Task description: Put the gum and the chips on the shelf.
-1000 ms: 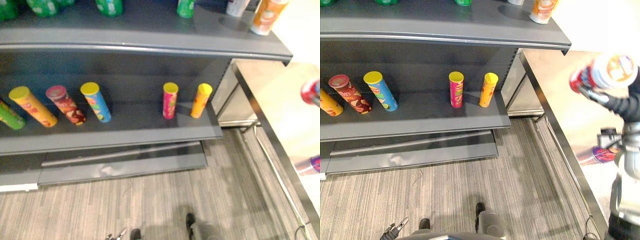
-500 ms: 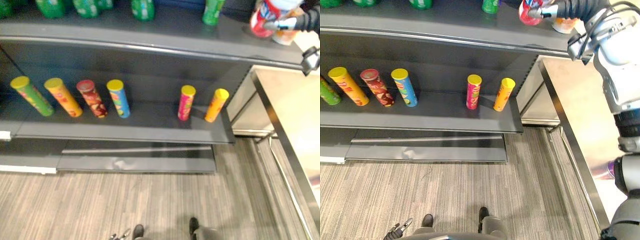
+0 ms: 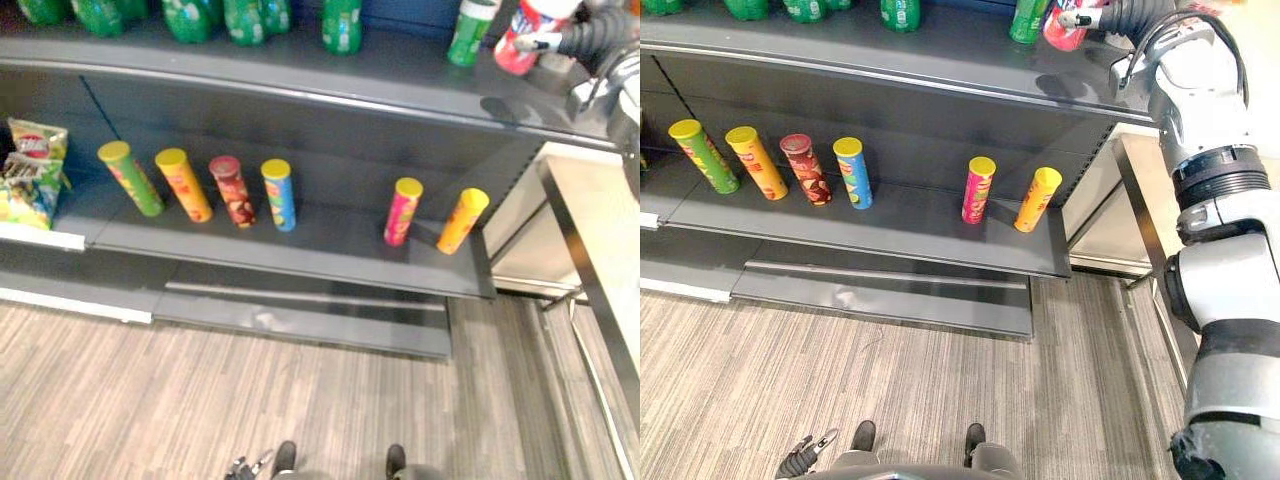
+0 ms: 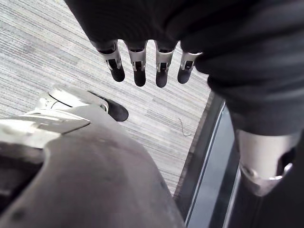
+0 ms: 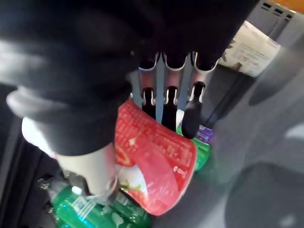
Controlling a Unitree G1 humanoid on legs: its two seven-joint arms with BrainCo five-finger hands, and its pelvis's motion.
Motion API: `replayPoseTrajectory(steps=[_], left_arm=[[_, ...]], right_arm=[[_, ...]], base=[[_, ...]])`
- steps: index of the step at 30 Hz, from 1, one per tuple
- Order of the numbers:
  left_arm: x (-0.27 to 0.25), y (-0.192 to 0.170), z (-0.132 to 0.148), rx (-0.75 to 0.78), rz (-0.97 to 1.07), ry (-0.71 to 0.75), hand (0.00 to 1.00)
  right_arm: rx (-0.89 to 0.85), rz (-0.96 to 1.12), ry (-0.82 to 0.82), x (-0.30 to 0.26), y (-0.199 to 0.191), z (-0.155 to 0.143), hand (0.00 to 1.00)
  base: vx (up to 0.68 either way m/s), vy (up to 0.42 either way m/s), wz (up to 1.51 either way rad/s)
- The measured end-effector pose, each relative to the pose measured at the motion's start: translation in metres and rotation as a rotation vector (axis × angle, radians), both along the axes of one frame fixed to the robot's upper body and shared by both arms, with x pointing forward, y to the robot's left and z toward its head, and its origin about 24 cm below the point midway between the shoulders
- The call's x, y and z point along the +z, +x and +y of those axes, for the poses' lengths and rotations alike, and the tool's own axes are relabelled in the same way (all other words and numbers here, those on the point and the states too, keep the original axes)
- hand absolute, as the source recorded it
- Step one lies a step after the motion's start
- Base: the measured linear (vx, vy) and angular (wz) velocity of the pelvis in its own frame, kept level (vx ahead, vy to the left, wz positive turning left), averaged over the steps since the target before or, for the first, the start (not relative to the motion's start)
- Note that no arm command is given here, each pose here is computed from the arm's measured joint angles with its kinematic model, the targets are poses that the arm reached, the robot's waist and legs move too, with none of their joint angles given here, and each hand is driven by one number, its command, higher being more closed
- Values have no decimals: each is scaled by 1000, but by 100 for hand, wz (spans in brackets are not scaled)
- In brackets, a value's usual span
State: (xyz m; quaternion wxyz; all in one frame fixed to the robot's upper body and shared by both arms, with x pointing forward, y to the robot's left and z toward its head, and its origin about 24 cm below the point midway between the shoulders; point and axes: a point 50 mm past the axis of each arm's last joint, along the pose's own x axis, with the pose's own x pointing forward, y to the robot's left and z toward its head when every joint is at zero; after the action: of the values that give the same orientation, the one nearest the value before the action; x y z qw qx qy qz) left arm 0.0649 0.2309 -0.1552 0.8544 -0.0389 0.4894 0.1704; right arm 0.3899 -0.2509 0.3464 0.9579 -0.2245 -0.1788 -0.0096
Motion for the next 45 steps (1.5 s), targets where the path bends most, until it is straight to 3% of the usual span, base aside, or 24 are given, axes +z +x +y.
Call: replayPoseTrajectory(steps=[16,22,23,35,45], left_arm=[[1,18,-7,-58,-31,-7,0],[2,19,-6,-62,-30,-3,0],[2,19,-6,-62,-30,-3,0],[2,20,-4,-62,-26,1,0],[3,18,1,-53,-24,13,0]], right_arm=[[-74,52,-53,0,10,5,100],[-48,35,-89,5,13,22,100],[-48,34,-92,5,13,23,0],[-39,27,-139,5,15,30,0],[-31,7,-109,17,5,14,0]], base=[[-3,-5,3],[0,0,0],[0,0,0],[-1,-2,1],[0,-2,-4]])
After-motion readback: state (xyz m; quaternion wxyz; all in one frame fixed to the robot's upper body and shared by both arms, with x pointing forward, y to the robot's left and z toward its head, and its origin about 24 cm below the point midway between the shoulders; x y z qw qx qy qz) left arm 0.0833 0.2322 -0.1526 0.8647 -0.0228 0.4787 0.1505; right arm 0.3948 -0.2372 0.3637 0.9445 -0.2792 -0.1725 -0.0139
